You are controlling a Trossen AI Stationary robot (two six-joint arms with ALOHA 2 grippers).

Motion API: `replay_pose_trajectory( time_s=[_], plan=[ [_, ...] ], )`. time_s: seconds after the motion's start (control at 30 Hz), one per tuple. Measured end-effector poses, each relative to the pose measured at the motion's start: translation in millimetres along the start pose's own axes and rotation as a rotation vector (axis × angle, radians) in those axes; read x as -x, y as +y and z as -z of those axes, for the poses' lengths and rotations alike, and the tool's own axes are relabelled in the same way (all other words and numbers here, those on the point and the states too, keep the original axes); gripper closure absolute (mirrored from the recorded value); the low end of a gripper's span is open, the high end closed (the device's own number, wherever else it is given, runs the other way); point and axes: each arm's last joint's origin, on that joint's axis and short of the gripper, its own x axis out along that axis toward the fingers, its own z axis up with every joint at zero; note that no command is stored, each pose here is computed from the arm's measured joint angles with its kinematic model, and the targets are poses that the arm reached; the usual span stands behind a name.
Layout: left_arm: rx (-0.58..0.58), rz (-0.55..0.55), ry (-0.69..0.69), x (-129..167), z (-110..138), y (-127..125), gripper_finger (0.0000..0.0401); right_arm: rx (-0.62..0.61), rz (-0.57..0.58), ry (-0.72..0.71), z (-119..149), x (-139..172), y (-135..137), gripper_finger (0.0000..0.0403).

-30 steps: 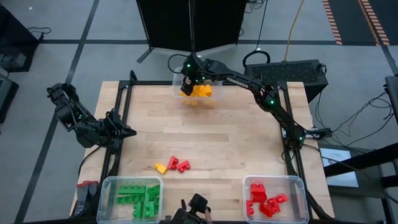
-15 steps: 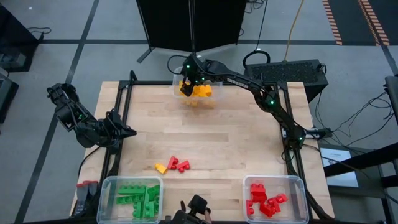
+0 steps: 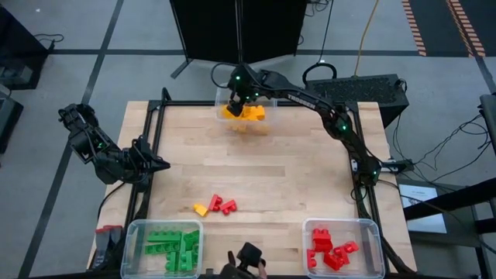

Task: Sort blocks
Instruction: Put the red game piece into the bottom right transparent bin

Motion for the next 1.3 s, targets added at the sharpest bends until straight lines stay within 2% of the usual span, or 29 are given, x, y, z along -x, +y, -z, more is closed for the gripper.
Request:
replay_pose_trajectory(
  time_s=[0.1,0.27,0.4,0.57,0.67,0.83,0.93,1.07,1.3],
  plan=[
    [-0.003,0.0,0.0,0.0,0.0,0.0,0.0398,0.006,-0.004,-0.015,-3.6,12.8,-0.3,0.0078],
    [-0.006,0.0,0.0,0.0,0.0,0.0,0.0398,0.062,-0.015,-0.102,-16.2,54.0,6.1,0.0078],
    [-0.006,0.0,0.0,0.0,0.0,-0.1,0.0398,0.099,-0.031,-0.197,-25.9,95.6,15.0,0.0078],
    [-0.006,0.0,0.0,0.0,0.0,-0.1,0.0398,0.14,-0.07,-0.364,-35.4,161.6,33.5,0.0078],
    [-0.005,0.0,0.0,0.0,0.0,0.0,0.0398,0.157,-0.114,-0.462,-37.0,198.6,48.8,0.0078],
    [-0.005,0.0,0.0,0.0,0.0,-0.1,0.0398,0.185,-0.268,-0.573,-31.2,249.0,81.2,0.0078],
    [-0.006,0.001,0.0,0.0,0.0,-0.1,0.0398,0.211,-0.374,-0.575,-23.9,262.9,105.0,0.0078],
    [-0.005,0.001,0.0,0.0,0.0,-0.1,0.0398,0.233,-0.535,-0.507,-10.0,268.3,141.3,0.0078],
    [-0.006,0.001,0.0,0.0,-0.1,-0.1,0.0398,0.269,-0.685,-0.376,17.6,261.1,209.7,0.0078]
  ],
)
